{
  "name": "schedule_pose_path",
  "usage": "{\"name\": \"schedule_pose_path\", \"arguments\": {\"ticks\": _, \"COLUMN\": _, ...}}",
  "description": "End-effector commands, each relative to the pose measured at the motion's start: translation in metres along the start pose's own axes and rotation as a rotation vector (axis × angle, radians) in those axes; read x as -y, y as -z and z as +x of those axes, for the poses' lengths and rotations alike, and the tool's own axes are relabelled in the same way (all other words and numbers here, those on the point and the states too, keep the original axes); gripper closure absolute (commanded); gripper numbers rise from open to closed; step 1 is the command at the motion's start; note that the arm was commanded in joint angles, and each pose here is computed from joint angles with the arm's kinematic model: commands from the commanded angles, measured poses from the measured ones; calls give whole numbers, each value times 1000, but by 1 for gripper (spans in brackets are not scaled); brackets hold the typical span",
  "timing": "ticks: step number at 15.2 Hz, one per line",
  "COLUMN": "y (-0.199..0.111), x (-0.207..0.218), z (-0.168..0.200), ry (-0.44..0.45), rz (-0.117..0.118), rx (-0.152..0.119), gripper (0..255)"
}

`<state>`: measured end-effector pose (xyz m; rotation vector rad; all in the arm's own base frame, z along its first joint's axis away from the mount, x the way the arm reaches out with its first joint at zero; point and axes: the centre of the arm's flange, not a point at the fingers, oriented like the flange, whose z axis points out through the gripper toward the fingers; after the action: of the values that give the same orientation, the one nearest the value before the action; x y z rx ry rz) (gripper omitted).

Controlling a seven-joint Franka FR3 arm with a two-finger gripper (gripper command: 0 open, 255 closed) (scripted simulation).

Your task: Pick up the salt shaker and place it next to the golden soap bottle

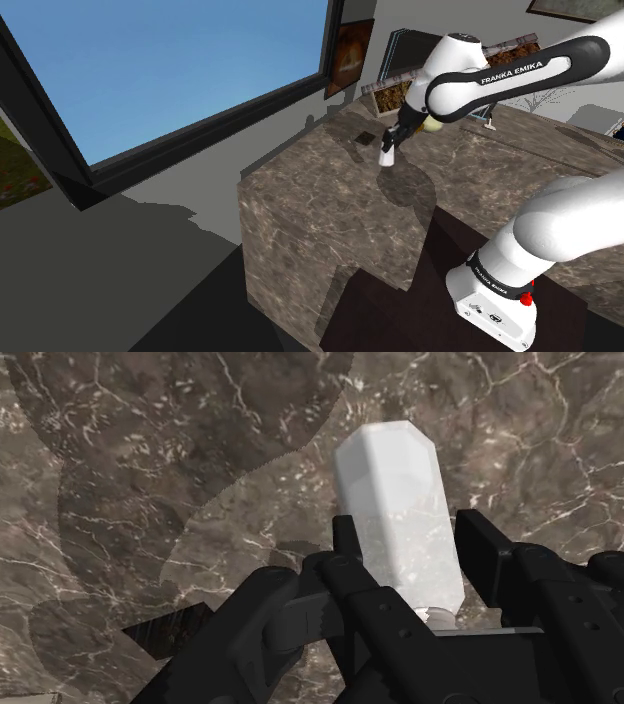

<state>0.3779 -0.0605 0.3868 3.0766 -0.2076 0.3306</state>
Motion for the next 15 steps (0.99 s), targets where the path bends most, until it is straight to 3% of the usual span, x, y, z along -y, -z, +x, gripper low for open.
{"name": "schedule_pose_path", "arguments": {"ticks": 1, "y": 10, "x": 0, "z": 1, "ry": 0, "rz": 0, "rx": 1, "gripper": 255}}
{"name": "schedule_pose_path", "arguments": {"ticks": 12, "y": 63, "x": -1, "z": 13, "ry": 0, "rz": 0, "rx": 1, "gripper": 255}}
{"name": "schedule_pose_path", "arguments": {"ticks": 15, "y": 58, "x": -36, "z": 32, "ry": 0, "rz": 0, "rx": 1, "gripper": 255}}
